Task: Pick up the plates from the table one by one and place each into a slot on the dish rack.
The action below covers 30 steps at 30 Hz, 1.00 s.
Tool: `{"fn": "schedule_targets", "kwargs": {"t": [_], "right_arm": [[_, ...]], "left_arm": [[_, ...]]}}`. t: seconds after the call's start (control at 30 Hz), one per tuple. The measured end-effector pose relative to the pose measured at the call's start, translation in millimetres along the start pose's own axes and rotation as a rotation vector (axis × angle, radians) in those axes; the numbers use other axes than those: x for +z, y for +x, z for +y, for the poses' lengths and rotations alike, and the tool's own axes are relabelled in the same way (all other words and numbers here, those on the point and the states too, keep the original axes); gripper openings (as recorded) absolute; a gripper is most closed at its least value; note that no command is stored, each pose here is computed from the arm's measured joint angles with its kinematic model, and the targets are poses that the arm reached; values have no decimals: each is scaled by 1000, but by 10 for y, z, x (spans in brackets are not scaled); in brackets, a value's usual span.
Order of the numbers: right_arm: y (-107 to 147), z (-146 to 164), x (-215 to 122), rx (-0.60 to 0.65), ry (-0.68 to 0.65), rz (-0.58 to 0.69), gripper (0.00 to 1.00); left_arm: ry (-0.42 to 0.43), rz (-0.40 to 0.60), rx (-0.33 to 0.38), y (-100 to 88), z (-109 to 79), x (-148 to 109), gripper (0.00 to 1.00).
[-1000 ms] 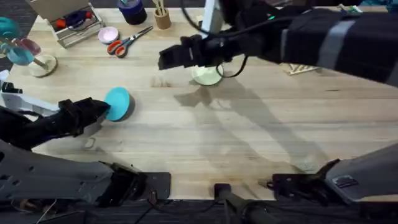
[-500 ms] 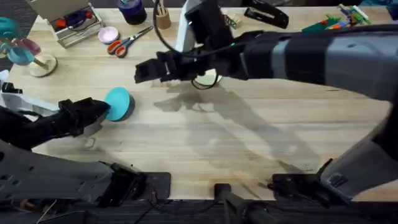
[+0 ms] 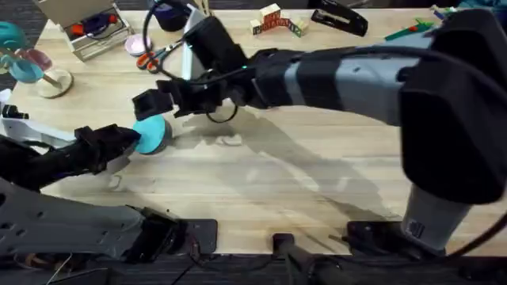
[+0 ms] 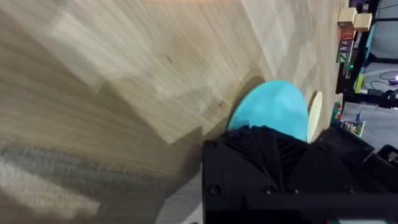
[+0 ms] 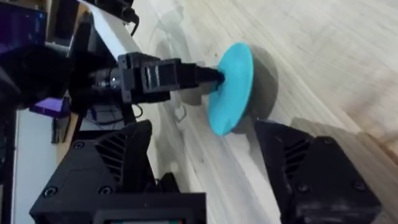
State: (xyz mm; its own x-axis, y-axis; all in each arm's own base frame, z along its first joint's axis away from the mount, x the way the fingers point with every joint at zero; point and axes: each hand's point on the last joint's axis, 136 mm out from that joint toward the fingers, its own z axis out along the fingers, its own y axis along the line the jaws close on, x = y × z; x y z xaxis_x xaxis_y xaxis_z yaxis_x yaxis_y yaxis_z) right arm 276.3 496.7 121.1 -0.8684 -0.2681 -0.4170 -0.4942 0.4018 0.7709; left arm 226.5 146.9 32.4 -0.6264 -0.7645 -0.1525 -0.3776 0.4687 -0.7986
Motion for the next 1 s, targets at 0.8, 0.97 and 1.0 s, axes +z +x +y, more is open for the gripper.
{"fn": "schedule_targets", "kwargs": {"t": [0.8,0.97,1.0], "right_arm": [[135,-142,545,45,123,-4,904],[154,-69,580,45,109,-7,732],[159,-66,584,45,110,-7,700]], "left_arm": [[-1,-2,-6,-5,3,0,39],[-1,-2,-6,-5,3,0,40],[-1,-2,-8,-6,3,0,39]]}}
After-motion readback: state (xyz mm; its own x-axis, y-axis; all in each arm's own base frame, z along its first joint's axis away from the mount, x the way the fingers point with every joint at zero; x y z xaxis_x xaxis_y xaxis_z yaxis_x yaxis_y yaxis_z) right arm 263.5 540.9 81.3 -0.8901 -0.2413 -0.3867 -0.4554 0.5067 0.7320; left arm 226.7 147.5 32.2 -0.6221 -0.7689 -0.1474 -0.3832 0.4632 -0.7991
